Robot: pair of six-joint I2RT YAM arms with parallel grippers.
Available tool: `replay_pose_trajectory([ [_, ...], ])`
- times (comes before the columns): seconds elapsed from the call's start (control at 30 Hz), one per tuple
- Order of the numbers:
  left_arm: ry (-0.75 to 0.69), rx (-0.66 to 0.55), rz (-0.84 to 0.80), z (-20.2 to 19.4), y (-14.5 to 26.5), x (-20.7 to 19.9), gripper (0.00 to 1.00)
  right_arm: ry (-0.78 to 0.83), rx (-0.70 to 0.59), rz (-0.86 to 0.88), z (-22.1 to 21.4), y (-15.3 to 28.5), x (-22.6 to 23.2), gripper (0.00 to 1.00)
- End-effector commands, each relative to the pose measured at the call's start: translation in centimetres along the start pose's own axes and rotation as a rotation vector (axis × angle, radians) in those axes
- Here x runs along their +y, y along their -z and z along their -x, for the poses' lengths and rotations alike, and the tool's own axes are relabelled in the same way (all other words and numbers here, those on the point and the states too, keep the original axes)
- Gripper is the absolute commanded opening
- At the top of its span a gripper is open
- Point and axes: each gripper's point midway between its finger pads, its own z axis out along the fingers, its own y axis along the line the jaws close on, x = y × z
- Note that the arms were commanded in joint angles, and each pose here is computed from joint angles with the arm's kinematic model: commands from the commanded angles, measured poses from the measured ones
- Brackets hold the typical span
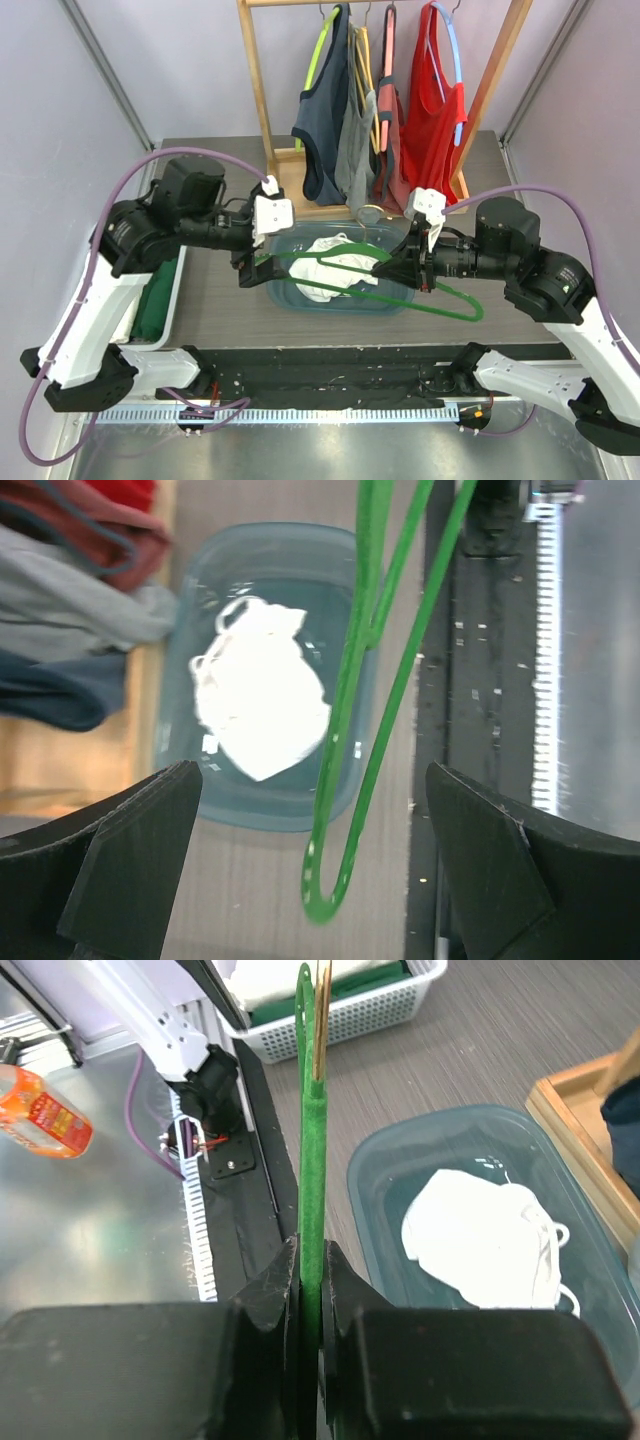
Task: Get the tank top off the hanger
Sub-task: Place the hanger at the clothesline.
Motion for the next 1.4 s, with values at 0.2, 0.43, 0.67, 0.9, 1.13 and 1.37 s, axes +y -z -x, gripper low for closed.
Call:
replay_pose_trajectory([
  [0.2, 0.03, -0.054, -0.187, 0.8, -0.6, -2.9, 0.9, 0.102, -0.135, 0.064, 3.4, 0.4, 1.3, 0.02],
  [0.43, 0.032, -0.036, -0.227, 0.4, -0.7, -3.4, 0.17, 0.142, -0.171, 0.01, 4.1, 0.7, 0.4, 0.01],
  [0.67, 0.042, -0.031, -0.206, 0.4, -0.8, -3.0, 0.01, 0.144, -0.161, -0.018, 3.9, 0.3, -0.3, 0.01],
  [0.9, 0.021, -0.001, -0.017, 0.2, -0.2, 0.1, 0.0, 0.129, -0.235, -0.182, 4.8, 1.5, -2.6, 0.47],
  [1.13, 0.002, -0.082, 0.159, 1.5, 5.3, 0.6, 0.0, 0.146, -0.4, -0.385, 7.7, 5.9, -4.1, 0.72],
  [1.37, 0.02, -0.187, 0.276, 1.5, 10.4, -2.3, 0.0, 0.101, -0.581, -0.609, 10.5, 10.7, -6.2, 0.73],
])
